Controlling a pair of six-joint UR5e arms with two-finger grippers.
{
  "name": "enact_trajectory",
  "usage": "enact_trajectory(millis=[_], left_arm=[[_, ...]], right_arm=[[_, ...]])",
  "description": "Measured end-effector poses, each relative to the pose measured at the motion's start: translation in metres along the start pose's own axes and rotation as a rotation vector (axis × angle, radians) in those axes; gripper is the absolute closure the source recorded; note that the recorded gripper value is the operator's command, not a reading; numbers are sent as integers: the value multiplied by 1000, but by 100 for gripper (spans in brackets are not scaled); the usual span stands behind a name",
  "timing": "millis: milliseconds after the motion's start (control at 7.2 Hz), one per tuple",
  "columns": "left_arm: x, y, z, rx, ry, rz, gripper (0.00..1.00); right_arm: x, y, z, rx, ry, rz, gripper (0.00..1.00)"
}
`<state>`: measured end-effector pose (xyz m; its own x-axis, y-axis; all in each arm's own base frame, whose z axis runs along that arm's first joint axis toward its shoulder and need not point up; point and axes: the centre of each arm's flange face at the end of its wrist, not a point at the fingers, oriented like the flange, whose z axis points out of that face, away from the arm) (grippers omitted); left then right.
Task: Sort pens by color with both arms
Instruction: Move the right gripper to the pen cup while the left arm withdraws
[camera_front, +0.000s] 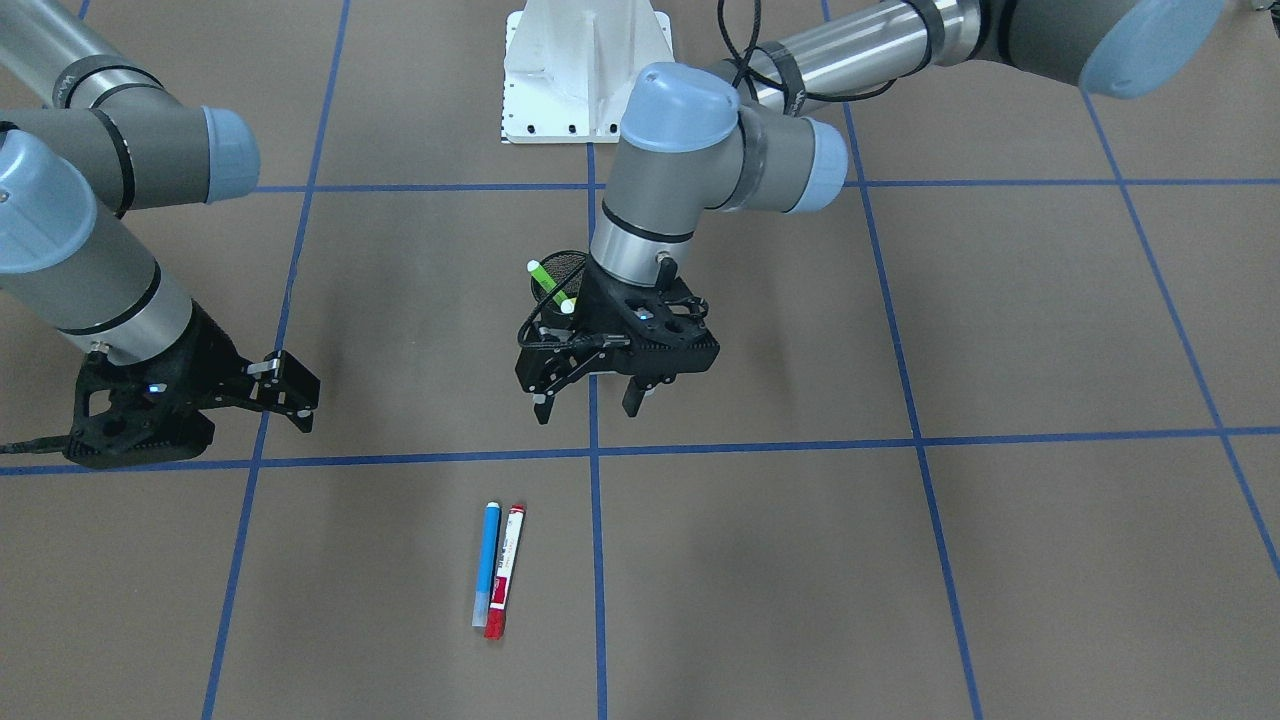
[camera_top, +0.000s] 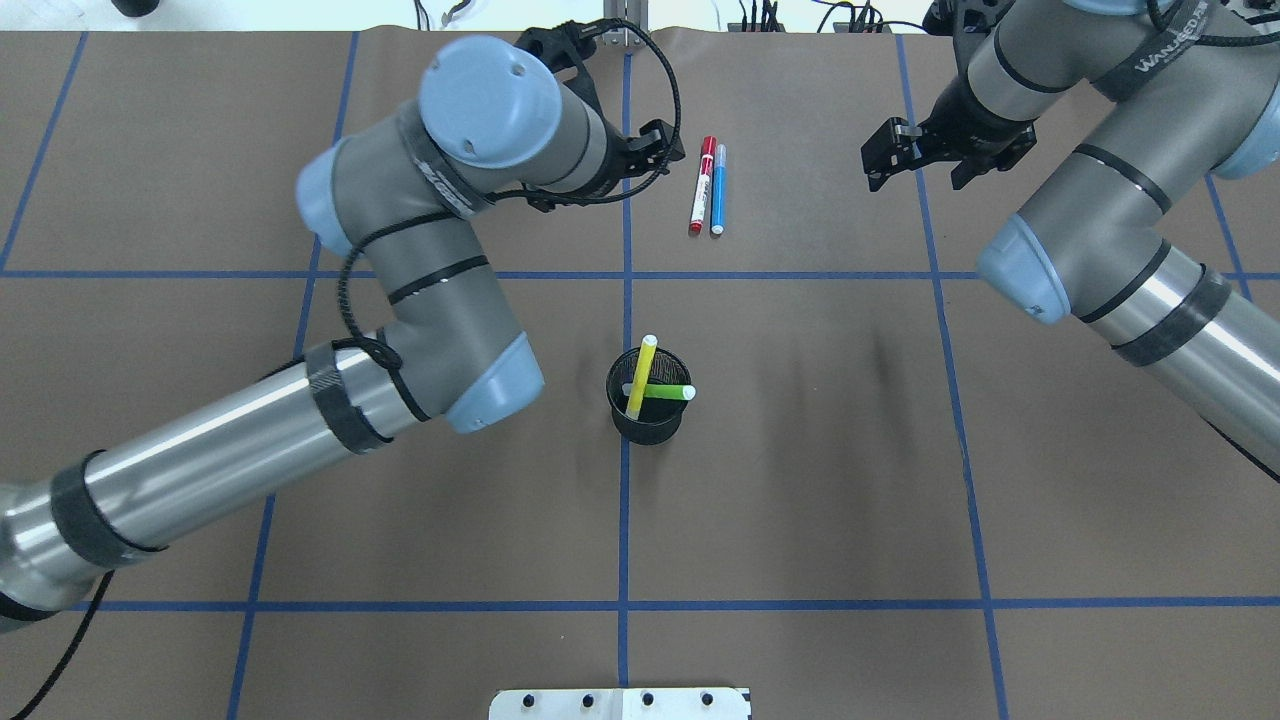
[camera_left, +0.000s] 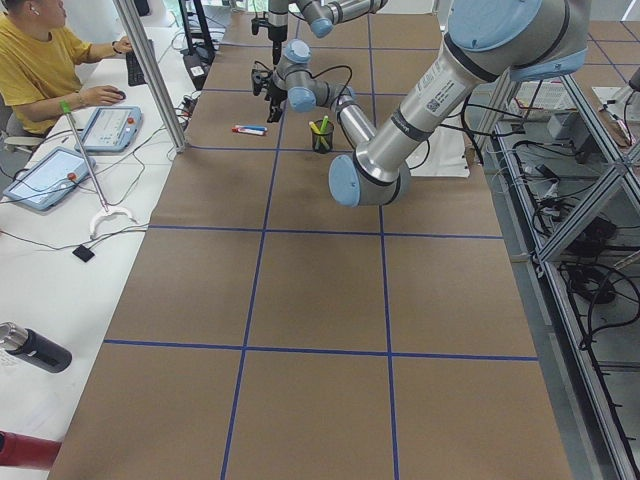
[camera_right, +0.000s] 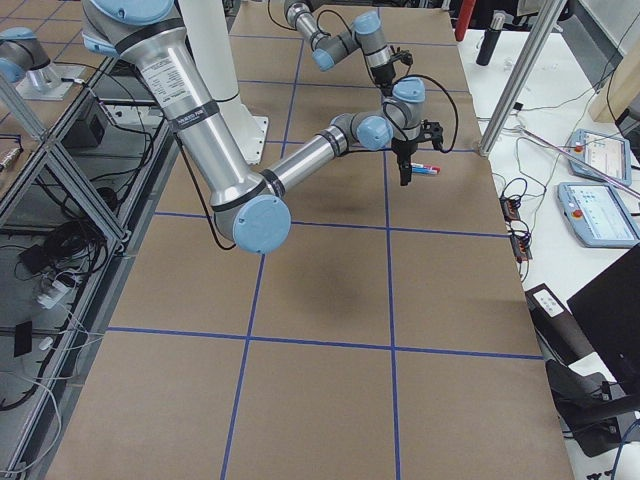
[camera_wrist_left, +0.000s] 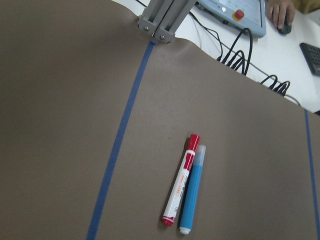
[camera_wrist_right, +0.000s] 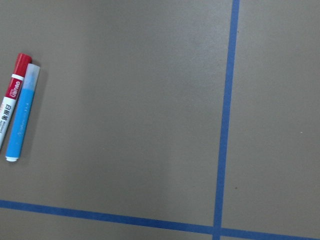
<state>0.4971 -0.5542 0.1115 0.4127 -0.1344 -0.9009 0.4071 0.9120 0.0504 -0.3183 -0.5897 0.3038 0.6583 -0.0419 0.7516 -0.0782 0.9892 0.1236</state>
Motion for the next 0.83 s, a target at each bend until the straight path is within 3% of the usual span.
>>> enact_trajectory(millis=[416, 694, 833], left_arm=[[-87, -49, -84, -239, -37, 201, 0], [-148, -76, -100, -327, -14, 323, 0], [-172, -85, -103, -349, -6, 369, 0]], right_arm=[[-76, 55, -8, -30, -86, 115, 1], [-135, 85, -7, -57, -124, 171, 1], [-158, 96, -5, -68, -116, 179, 1]])
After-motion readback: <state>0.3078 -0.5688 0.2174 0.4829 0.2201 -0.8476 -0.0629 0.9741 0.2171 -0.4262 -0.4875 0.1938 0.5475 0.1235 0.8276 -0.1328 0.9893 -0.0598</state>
